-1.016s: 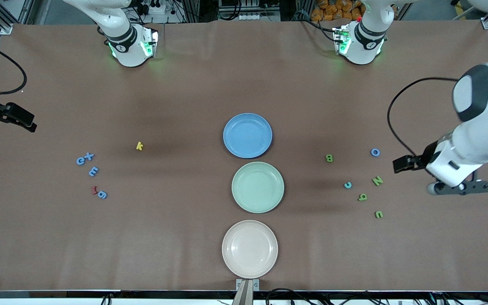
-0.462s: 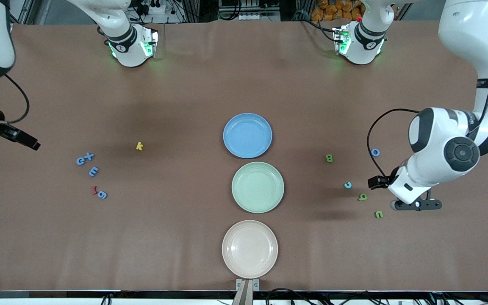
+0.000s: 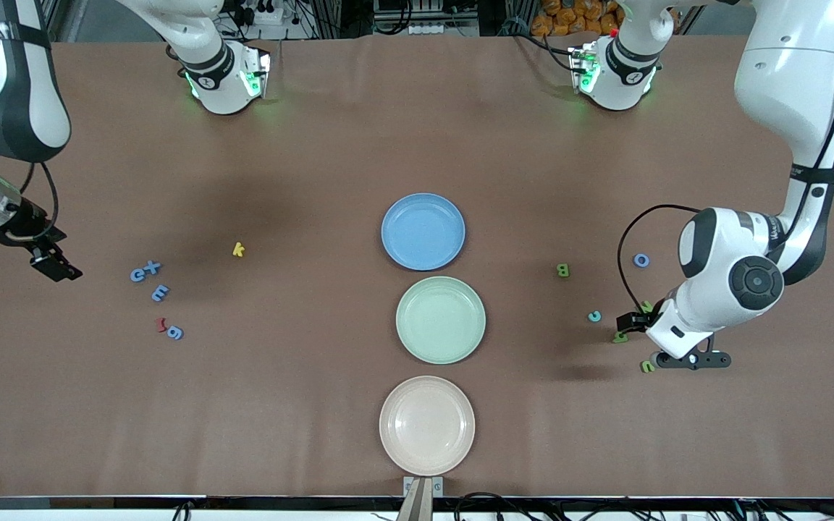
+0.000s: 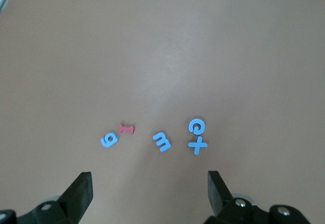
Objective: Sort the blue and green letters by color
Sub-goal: 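Grasp a green letter with the left gripper while the right gripper grasps a blue letter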
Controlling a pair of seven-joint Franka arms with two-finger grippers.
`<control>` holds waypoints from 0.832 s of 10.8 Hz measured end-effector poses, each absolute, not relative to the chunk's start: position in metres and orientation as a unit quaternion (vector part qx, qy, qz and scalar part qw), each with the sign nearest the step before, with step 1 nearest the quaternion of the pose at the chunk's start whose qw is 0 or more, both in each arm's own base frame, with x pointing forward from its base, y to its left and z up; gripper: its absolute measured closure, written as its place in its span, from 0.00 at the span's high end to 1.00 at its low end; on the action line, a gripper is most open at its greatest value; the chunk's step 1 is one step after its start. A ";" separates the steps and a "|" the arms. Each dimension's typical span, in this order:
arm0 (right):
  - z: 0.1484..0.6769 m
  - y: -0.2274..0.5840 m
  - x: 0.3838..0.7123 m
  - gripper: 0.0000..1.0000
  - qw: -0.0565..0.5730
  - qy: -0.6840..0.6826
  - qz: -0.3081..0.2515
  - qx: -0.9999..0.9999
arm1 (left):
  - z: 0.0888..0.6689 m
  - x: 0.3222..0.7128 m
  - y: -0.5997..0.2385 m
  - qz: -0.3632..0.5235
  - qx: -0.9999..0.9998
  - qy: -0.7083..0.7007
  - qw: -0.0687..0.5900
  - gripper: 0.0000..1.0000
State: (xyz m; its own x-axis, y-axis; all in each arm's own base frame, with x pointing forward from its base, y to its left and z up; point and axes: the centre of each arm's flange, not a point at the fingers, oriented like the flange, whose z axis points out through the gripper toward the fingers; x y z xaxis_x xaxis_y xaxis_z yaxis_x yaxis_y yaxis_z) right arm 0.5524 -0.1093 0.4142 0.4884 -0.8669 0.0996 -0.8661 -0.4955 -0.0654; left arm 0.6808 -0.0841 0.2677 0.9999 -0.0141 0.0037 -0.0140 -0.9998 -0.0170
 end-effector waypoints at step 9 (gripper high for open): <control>0.240 -0.145 0.533 1.00 0.000 0.587 -0.011 -0.810 | 0.210 0.680 -0.100 -0.011 -0.999 -0.007 0.033 0.97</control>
State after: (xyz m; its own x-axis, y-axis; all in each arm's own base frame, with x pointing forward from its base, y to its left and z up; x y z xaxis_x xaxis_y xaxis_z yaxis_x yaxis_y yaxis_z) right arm 0.5327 -0.1453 0.2401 0.3113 -0.9501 0.0180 -0.9501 -0.3116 -0.0134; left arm 0.6798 -0.1003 0.2103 0.9997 0.0126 0.0218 0.0140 -0.9977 -0.0664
